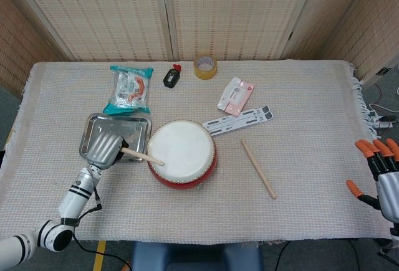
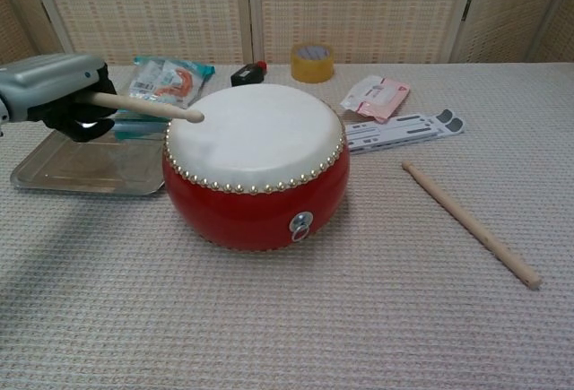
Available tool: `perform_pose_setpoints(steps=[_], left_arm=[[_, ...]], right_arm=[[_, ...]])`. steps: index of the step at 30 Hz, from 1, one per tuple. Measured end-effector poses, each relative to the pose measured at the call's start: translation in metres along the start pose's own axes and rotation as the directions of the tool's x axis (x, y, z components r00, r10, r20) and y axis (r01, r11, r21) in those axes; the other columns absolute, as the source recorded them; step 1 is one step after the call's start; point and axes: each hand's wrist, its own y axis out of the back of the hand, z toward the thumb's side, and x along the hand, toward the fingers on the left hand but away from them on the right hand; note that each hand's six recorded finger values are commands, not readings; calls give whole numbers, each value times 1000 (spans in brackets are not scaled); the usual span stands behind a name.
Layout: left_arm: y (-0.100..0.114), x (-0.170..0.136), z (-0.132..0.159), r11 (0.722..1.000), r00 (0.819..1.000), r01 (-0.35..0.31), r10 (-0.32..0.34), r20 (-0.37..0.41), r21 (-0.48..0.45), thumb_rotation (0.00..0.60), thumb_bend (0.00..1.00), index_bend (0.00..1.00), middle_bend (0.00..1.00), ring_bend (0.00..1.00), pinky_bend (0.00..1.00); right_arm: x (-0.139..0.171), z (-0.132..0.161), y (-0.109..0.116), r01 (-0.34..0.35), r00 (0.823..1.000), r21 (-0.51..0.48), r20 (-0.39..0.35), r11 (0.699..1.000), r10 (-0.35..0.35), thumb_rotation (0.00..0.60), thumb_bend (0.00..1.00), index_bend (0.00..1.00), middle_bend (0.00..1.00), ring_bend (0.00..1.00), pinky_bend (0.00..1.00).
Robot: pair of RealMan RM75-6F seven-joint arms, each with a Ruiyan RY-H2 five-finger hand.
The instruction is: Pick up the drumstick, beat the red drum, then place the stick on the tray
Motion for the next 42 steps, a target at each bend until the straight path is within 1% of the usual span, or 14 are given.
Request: perform_pose_setpoints(steps=[4, 10, 13, 18, 20, 23, 28, 30, 32, 34, 36, 38, 40, 42], left_arm=[[-5, 14, 6, 995, 999, 39, -38, -17, 96, 600, 598, 1000, 1000, 1000, 1000], [-11, 22, 6, 986, 995, 89, -80, -68, 143, 600, 598, 1000, 1000, 1000, 1000], [-7, 23, 7, 993, 992, 89, -82, -95, 77, 600, 598, 1000, 1000, 1000, 1000], [1, 24, 7, 987, 984, 79, -100, -148, -138, 600, 598, 1000, 1000, 1000, 1000], [2, 25, 8, 985, 983, 82, -105, -150, -153, 600, 598, 1000, 1000, 1000, 1000], [-1, 26, 10, 991, 985, 96, -109, -136, -98, 600, 597, 1000, 1000, 1000, 1000], [-7, 27, 12, 988, 992, 96, -85, -94, 119, 600, 598, 1000, 1000, 1000, 1000], [-7, 27, 12, 986, 993, 92, -80, -90, 141, 600, 599, 1000, 1000, 1000, 1000], [-3, 28, 13, 992, 993, 81, -71, -97, 98, 600, 598, 1000, 1000, 1000, 1000], [4, 29, 14, 998, 992, 56, -55, -110, 9, 600, 598, 1000, 1000, 1000, 1000], [12, 29, 16, 996, 992, 31, -42, -117, -88, 600, 598, 1000, 1000, 1000, 1000], [16, 30, 17, 990, 993, 20, -36, -116, -138, 600, 598, 1000, 1000, 1000, 1000], [18, 30, 18, 991, 993, 16, -31, -112, -133, 600, 598, 1000, 1000, 1000, 1000], [16, 30, 18, 997, 994, 23, -30, -101, -72, 600, 598, 1000, 1000, 1000, 1000]], right_arm=[[2, -2, 1, 4, 1000, -5, 2, 1000, -4, 600, 224, 149, 138, 22, 18], [4, -4, 0, 6, 1000, -10, 7, 1000, -6, 600, 224, 154, 137, 22, 18], [5, -5, 0, 6, 1000, -13, 8, 1000, -6, 600, 224, 155, 137, 22, 18], [5, -6, -2, 2, 1000, -16, 12, 1000, -2, 600, 224, 158, 137, 26, 18], [5, -7, -2, 3, 1000, -16, 13, 1000, -3, 600, 224, 159, 137, 25, 18], [6, -7, -2, 3, 1000, -16, 16, 1000, -3, 600, 224, 160, 137, 25, 18], [5, -8, -3, 1, 1000, -18, 17, 1000, 0, 600, 224, 161, 137, 25, 18], [5, -8, -3, 2, 1000, -19, 16, 1000, -2, 600, 224, 161, 137, 25, 18], [5, -8, -3, 2, 1000, -19, 17, 1000, -2, 600, 224, 161, 137, 25, 18], [5, -9, -4, 1, 1000, -20, 19, 1000, 0, 600, 224, 161, 137, 25, 18], [5, -9, -4, -2, 1000, -21, 19, 1000, 2, 600, 224, 161, 137, 25, 18], [5, -9, -4, -2, 1000, -22, 19, 1000, 2, 600, 224, 161, 138, 25, 18], [6, -9, -4, -1, 1000, -23, 20, 1000, 2, 600, 224, 161, 137, 26, 18], [6, -10, -4, 0, 1000, -22, 22, 1000, 0, 600, 224, 162, 137, 26, 18]])
